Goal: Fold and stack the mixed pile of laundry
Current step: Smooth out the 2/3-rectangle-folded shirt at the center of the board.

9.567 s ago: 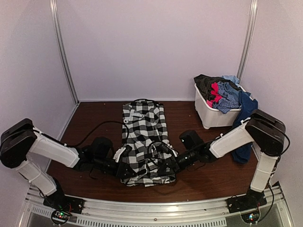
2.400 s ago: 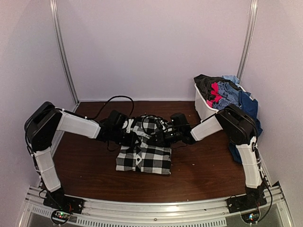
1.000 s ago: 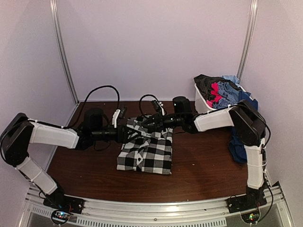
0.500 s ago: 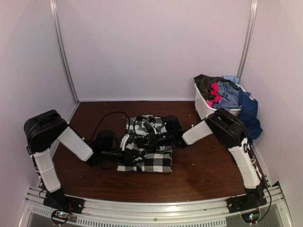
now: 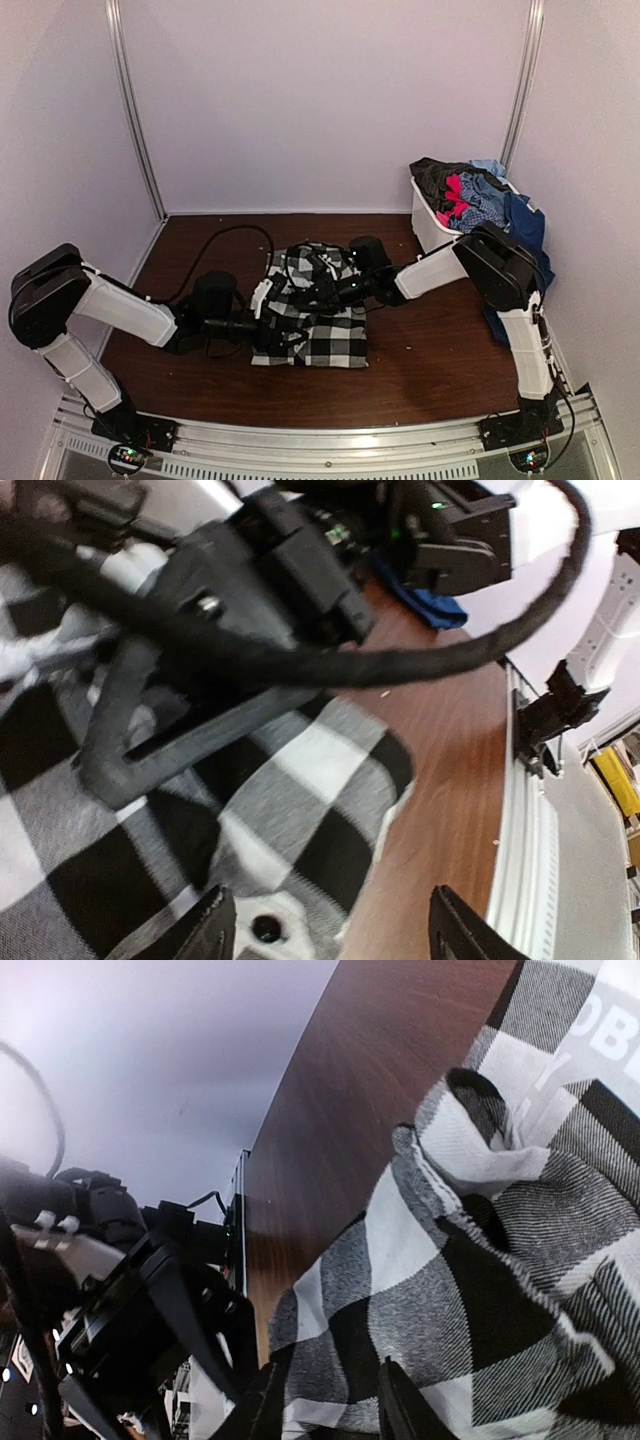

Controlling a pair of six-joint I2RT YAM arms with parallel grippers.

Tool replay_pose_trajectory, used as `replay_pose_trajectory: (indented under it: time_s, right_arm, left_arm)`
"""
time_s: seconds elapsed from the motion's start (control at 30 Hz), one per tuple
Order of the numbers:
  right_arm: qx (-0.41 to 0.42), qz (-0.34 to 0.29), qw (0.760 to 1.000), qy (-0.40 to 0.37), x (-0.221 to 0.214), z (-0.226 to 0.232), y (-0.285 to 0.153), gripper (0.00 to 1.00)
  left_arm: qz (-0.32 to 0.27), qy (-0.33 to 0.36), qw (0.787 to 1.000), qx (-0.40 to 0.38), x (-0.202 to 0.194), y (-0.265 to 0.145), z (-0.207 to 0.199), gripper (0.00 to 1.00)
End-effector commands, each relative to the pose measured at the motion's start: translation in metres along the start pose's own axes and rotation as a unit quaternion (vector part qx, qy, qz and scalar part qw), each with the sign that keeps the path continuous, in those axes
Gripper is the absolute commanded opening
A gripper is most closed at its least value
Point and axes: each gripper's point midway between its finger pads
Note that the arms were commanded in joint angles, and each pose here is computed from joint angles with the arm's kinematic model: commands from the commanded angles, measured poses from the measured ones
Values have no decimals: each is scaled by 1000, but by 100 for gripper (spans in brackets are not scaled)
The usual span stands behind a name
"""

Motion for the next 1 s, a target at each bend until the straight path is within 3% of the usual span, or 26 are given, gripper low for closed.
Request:
replay_pose_trajectory:
  time_s: [0.0,0.13,0.3,0.57,0.63,0.77,0.97]
  right_arm:
    - [5,-47,998,-38,27,63,-38,36]
    - [1,-65,998,-20,11,83,-57,38]
    - [42,-42,998,29,-51,97,-38,37]
    - [49,-33,991,123,-104,19,-26,32]
    - [48,-31,989,136,-110,8,-25,31]
    - [63,-25,990,124,-111,29,-33,31]
    - [-1,-28,999,22,-87,71,-47,33]
  left_arm:
    - [-13,51,999,-12,38,1,-34,68]
    - [-34,46,998,-18,47,-7,-41,67]
    - [-39,24,998,-36,39,-5,-42,68]
    - [-35,-18,999,-6,1,2,-6,68]
    - [-29,3,999,12,-1,-2,-3,68]
    - [-26,94,989,109,18,-28,-1,74]
    - [-24,226,942,247,43,-73,3,79]
Point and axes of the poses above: each gripper's point midway between its finger pads, its own y axis out along the fingers, its own z axis along the line the jaws close on, x = y × z, and after that the axes turned 5 degrees about y, right-handed
